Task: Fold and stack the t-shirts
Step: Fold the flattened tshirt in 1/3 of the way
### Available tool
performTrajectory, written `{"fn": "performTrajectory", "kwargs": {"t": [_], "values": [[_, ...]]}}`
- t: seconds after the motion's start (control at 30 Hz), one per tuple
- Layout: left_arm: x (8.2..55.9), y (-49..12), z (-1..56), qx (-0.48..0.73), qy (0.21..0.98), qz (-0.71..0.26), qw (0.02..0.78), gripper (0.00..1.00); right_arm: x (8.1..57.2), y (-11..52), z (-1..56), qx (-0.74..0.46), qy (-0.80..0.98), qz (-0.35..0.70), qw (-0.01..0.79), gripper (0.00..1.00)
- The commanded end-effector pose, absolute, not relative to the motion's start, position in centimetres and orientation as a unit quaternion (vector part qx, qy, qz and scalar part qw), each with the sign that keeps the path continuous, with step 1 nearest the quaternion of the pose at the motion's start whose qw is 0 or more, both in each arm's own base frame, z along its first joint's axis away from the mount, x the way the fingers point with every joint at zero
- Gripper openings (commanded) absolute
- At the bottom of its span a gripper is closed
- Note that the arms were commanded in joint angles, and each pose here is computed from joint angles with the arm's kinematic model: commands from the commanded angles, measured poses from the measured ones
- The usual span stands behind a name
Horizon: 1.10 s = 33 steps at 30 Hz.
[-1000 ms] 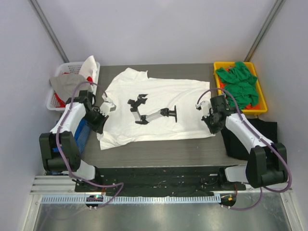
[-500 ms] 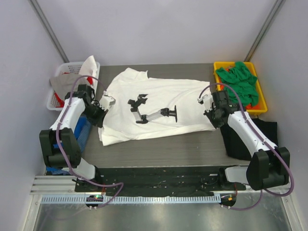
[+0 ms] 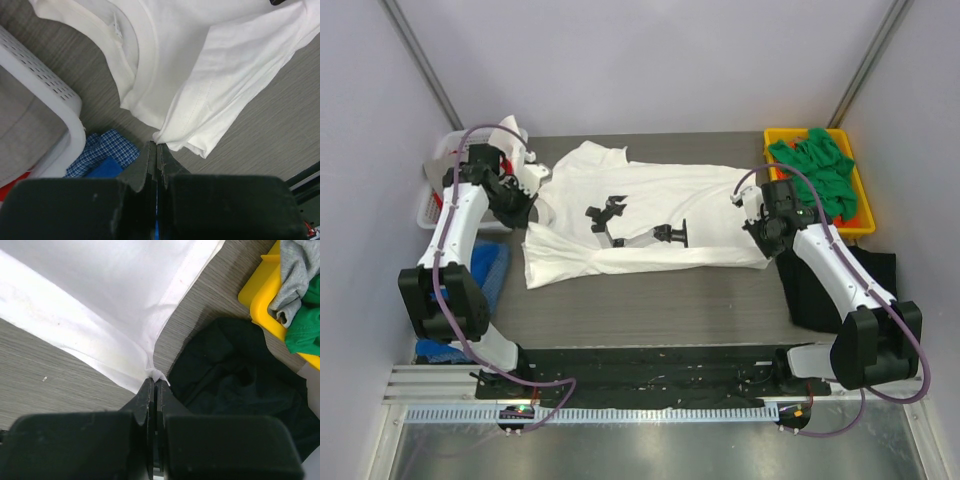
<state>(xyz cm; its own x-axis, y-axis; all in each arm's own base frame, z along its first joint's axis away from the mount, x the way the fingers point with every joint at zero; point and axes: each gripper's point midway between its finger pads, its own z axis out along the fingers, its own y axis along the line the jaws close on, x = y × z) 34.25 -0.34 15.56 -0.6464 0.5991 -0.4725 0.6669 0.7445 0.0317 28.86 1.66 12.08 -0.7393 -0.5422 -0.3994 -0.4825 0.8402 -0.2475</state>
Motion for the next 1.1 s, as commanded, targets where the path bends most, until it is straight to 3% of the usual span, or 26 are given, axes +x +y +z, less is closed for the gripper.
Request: {"fn": "performTrajectory", "kwargs": {"t": [0.0,0.6,1.07], "values": [[36.6,-0.4,17.7,0.340,0.897,-0.072,0.273,0.00,29.9,1.9,13.5,-0.266,0.927,-0.063,0.256,0.01],[46.9,-1.1,21.5,0.283,0.873,-0.072,0.392,0.00,35.2,2.0,14.0,-0.235,0.919,-0.087,0.305,0.01],[49.1,-2.8,13.9,0.300,0.899,-0.084,0.309,0.00,39.9,2.8,6.4,-0.244,0.935,-0.081,0.243,0.01]]}}
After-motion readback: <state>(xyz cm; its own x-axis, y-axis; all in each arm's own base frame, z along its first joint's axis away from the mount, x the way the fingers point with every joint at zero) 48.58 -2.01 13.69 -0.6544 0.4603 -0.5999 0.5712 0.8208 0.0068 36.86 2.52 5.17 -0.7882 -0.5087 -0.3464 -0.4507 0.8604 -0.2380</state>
